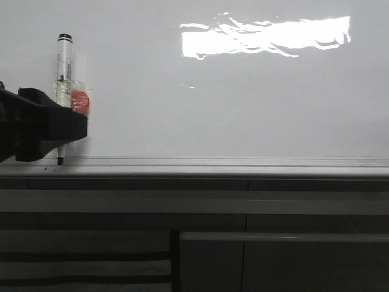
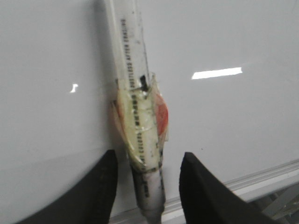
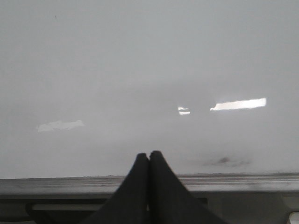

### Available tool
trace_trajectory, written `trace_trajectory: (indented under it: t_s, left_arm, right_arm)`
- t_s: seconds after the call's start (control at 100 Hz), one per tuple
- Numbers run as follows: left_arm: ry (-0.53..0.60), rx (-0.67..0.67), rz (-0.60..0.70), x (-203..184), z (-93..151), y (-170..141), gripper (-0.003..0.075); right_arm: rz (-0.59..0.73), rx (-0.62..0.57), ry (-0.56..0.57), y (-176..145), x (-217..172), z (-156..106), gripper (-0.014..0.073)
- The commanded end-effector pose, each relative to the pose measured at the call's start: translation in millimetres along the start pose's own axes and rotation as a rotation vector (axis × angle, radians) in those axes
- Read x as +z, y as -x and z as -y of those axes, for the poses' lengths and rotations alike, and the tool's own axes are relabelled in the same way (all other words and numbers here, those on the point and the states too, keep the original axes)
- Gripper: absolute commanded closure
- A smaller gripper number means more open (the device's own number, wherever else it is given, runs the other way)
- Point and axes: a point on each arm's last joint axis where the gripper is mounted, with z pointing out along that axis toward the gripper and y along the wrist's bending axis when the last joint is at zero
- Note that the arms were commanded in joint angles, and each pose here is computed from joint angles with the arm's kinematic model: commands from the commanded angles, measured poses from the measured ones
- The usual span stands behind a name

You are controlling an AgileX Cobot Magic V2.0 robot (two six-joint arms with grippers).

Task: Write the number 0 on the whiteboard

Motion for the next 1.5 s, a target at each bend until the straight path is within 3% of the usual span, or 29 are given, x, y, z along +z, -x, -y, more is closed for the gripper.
trace_trajectory:
  t_s: [0.0, 0.09, 0.21, 0.36, 0.46, 0.69, 0.91, 0.96, 1.08, 1.14, 1.19, 1.49]
  left_arm:
    - [-0.021, -0.009, 0.095, 2.4, 5.1, 13.4, 0.0441]
    - [-0.018, -0.007, 0.086, 3.7, 4.8, 11.5, 0.0538]
    - [-0.031, 0.010, 0.078, 4.1, 6.1, 10.5, 0.0743]
    - [-0.037, 0.021, 0.044, 4.2, 6.7, 7.4, 0.0739]
    - [-0.098, 0.099, 0.037, 3.9, 12.3, 6.4, 0.0740]
    - [-0.404, 0.466, 0.121, -7.8, 41.7, 13.8, 0.0740]
    - [-0.556, 0.851, 0.119, -9.5, 63.1, 30.5, 0.0740]
    - [-0.564, 0.934, 0.108, -7.9, 66.4, 34.6, 0.0740]
    - [-0.582, 1.116, 0.109, -5.5, 74.7, 43.7, 0.0739]
    - [-0.581, 1.151, 0.121, -4.7, 78.8, 49.3, 0.0740]
    - [-0.575, 1.169, 0.129, -3.9, 80.6, 53.4, 0.0740]
    - [-0.539, 1.220, 0.157, -0.8, 84.8, 70.1, 0.0740]
  right_arm:
    - [0.093, -0.008, 0.009, 14.9, -0.5, -1.8, 0.0664]
    - [0.093, -0.008, 0.009, 14.9, -0.5, -1.8, 0.0664]
    - [0.093, -0.008, 0.009, 14.9, -0.5, -1.8, 0.0664]
    - [0.089, -0.013, 0.032, 14.6, -0.5, -3.5, 0.0664]
    - [0.083, -0.041, 0.082, 15.8, -1.6, -7.5, 0.0664]
    - [0.040, -0.412, 0.256, 35.1, -6.0, -25.0, 0.0664]
    - [-0.044, -0.505, 0.410, 55.3, 7.7, -48.3, 0.0657]
    - [-0.050, -0.522, 0.441, 59.3, 11.0, -54.2, 0.0629]
    - [-0.080, -0.552, 0.511, 64.8, 20.2, -69.0, 0.0399]
    - [-0.100, -0.565, 0.543, 64.2, 24.1, -75.8, 0.0264]
    - [-0.120, -0.576, 0.567, 62.1, 27.5, -81.0, 0.0207]
    - [-0.102, -0.608, 0.703, 52.8, 42.9, -116.1, 0.0268]
